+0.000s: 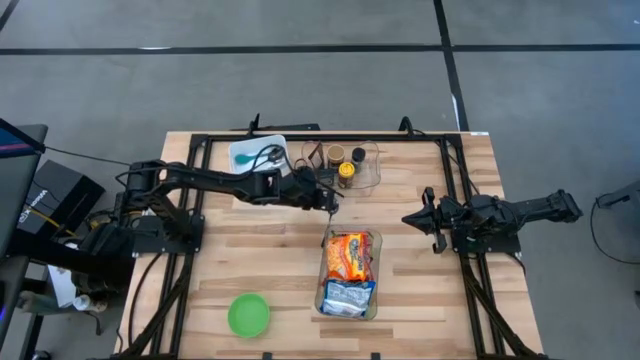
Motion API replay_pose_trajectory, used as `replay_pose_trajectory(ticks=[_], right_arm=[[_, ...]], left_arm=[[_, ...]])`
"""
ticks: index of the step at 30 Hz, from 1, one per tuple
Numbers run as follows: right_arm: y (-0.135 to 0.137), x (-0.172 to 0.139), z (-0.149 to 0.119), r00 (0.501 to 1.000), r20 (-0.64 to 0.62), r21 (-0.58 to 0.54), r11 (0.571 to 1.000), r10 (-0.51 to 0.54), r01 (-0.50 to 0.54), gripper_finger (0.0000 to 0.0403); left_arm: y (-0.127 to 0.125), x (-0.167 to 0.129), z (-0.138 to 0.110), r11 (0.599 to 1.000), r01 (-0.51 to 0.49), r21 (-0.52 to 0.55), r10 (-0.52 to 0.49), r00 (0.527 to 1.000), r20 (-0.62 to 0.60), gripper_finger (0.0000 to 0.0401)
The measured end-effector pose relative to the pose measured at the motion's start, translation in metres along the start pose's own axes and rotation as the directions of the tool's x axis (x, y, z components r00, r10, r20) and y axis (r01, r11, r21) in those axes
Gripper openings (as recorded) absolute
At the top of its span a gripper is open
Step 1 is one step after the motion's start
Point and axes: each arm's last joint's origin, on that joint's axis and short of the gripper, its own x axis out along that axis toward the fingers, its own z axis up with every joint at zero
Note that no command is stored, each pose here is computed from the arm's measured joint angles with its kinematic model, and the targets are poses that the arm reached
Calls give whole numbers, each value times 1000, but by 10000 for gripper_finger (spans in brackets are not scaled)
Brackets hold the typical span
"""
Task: Pick & Place Food Item
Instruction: Put the black spoon into the white bin
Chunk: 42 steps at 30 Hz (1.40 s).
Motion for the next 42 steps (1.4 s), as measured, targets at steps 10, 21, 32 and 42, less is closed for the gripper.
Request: replay_pose_trajectory(ticks=[10, 21, 32, 42], right_arm=[[0, 0, 0, 1000, 0, 0, 1000, 0, 0, 0], [0, 0, 0, 1000, 0, 0, 1000, 0, 0, 0], [0, 0, 0, 1000, -2, 0, 1000, 0, 0, 0], [0, 0, 0, 1000, 3, 0, 1000, 1, -1, 0]], left_arm=[[-16, -9, 10, 1000, 1, 1, -1, 1000, 13, 0], [-24, -13, 15, 1000, 1, -6, -1, 1000, 21, 0], [-39, 18, 16, 1000, -25, 7, 25, 999, -44, 0], [-42, 55, 10, 992, -99, 72, 107, 987, -118, 0]])
